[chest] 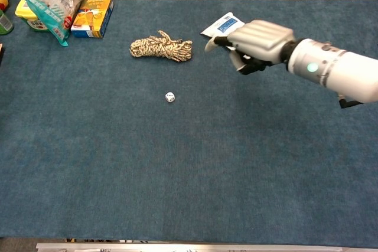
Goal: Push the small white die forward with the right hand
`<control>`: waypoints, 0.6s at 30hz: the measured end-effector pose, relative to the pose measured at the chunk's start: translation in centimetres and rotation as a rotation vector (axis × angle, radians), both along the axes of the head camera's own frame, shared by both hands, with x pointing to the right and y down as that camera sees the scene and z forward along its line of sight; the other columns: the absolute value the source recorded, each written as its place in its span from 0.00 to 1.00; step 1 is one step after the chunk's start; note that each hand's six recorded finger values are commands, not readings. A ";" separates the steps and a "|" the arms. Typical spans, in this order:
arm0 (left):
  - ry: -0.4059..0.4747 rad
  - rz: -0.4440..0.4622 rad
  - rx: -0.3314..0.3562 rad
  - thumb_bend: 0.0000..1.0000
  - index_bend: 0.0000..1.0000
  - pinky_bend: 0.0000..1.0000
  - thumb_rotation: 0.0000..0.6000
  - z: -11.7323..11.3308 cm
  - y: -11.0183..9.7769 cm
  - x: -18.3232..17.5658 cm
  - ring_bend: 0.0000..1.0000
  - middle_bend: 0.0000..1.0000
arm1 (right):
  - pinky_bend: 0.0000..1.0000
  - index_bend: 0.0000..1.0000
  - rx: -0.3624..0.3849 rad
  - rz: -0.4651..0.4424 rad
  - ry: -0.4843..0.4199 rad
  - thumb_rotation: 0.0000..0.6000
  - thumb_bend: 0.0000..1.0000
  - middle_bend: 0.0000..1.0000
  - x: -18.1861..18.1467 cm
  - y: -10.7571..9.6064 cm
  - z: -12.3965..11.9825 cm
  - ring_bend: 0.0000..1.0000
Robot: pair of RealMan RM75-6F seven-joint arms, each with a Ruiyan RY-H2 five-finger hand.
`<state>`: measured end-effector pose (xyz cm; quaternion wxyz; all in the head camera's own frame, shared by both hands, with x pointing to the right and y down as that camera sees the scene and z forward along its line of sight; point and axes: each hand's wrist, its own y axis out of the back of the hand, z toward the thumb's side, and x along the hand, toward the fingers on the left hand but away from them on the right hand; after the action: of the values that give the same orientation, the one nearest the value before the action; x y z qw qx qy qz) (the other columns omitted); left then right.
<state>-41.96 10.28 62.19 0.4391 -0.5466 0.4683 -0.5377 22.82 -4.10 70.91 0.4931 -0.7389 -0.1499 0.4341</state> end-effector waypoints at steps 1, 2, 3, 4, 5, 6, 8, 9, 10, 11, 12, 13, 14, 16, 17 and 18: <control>0.001 0.001 0.002 0.27 0.06 0.01 1.00 0.0 -0.1 0.0 0.07 0.12 | 0.92 0.19 0.042 0.039 0.003 1.00 0.58 0.82 1.4 -0.1 -0.8 0.83; 0.001 0.004 0.004 0.27 0.06 0.01 1.00 0.0 -0.2 0.1 0.07 0.12 | 0.85 0.18 0.073 0.070 0.007 1.00 0.51 0.75 2.6 -0.2 -1.5 0.75; 0.001 0.006 0.005 0.27 0.06 0.01 1.00 0.1 -0.2 0.2 0.07 0.12 | 0.81 0.17 0.103 0.103 0.010 1.00 0.48 0.70 3.8 -0.2 -2.1 0.70; 0.000 0.007 0.004 0.27 0.06 0.01 1.00 0.1 -0.3 0.2 0.07 0.12 | 0.75 0.17 0.142 0.149 0.017 1.00 0.45 0.64 5.4 0.0 -3.0 0.62; -0.001 0.009 0.002 0.26 0.05 0.01 1.00 0.2 -0.3 0.3 0.07 0.12 | 0.68 0.16 0.170 0.184 0.023 0.99 0.43 0.56 6.6 0.1 -3.7 0.54; -0.003 0.011 0.001 0.26 0.05 0.01 1.00 0.3 -0.3 0.3 0.07 0.12 | 0.65 0.15 0.198 0.218 0.031 0.98 0.42 0.52 7.9 0.3 -4.4 0.51; -0.005 0.015 0.000 0.27 0.05 0.01 1.00 0.3 -0.4 0.4 0.07 0.12 | 0.57 0.13 0.258 0.297 0.055 0.94 0.41 0.43 10.8 1.0 -5.9 0.41; -0.004 0.017 0.000 0.26 0.05 0.01 1.00 0.3 -0.5 0.5 0.07 0.12 | 0.54 0.13 0.279 0.329 0.068 0.93 0.41 0.40 12.1 1.4 -6.6 0.39; -0.003 0.017 0.001 0.26 0.05 0.01 1.00 0.3 -0.5 0.6 0.07 0.12 | 0.53 0.12 0.297 0.358 0.082 0.92 0.41 0.39 13.3 1.9 -7.2 0.37; -0.003 0.018 0.002 0.26 0.05 0.01 1.00 0.4 -0.5 0.6 0.07 0.12 | 0.52 0.12 0.318 0.392 0.100 0.91 0.41 0.38 14.7 2.5 -7.9 0.36; -0.003 0.019 0.002 0.26 0.05 0.01 1.00 0.4 -0.5 0.7 0.07 0.12 | 0.51 0.12 0.332 0.417 0.113 0.91 0.41 0.37 15.7 2.9 -8.3 0.35; -0.005 0.022 0.003 0.26 0.05 0.01 1.00 0.4 -0.5 0.7 0.07 0.12 | 0.51 0.12 0.348 0.451 0.130 0.91 0.41 0.37 17.0 3.6 -8.9 0.35; -0.007 0.027 0.002 0.26 0.05 0.01 1.00 0.4 -0.5 0.9 0.07 0.12 | 0.51 0.12 0.359 0.477 0.143 0.90 0.41 0.37 18.1 4.2 -9.2 0.35; -0.007 0.032 0.002 0.26 0.05 0.01 1.00 0.5 -0.4 1.0 0.07 0.12 | 0.51 0.12 0.370 0.532 0.174 0.90 0.41 0.37 20.3 5.8 -9.9 0.35; -0.006 0.035 0.002 0.27 0.05 0.01 1.00 0.5 -0.4 1.1 0.07 0.12 | 0.51 0.12 0.371 0.554 0.187 0.90 0.41 0.37 21.2 6.5 -10.1 0.35; -0.006 0.037 0.001 0.27 0.05 0.01 1.00 0.5 -0.4 1.2 0.07 0.12 | 0.51 0.12 0.370 0.575 0.198 0.90 0.41 0.37 22.0 7.1 -10.2 0.35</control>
<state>-40.73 9.93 62.69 0.4507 -0.5531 0.4572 -0.5310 44.84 3.03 60.71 0.4883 -0.5192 -0.3792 0.5901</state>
